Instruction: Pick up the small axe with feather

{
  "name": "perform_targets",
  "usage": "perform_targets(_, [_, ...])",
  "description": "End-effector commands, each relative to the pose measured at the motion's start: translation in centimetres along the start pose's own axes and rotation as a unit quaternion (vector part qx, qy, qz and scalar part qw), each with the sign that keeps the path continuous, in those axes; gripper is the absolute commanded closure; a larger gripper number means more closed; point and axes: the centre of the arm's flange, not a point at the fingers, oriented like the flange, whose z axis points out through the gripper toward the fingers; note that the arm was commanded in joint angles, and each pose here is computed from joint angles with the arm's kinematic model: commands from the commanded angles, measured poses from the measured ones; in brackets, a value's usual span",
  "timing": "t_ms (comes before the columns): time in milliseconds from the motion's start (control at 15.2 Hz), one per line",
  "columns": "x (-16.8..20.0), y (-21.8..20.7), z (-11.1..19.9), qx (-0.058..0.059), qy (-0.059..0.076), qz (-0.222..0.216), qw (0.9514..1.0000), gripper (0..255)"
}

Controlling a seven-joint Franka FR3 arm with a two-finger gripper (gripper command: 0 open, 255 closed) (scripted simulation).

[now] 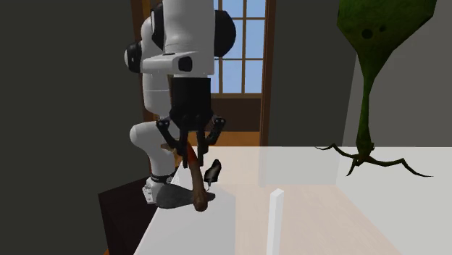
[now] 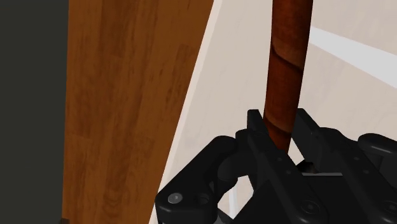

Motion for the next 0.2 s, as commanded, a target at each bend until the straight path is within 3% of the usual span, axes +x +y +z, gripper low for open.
perform_targets(0, [0.09,-0.06,-1.12,0.000,0.000,0.000,1.0000,255])
perform_targets(132, [0.10,-0.05,-1.20,0.000,0.000,0.000,1.0000,255])
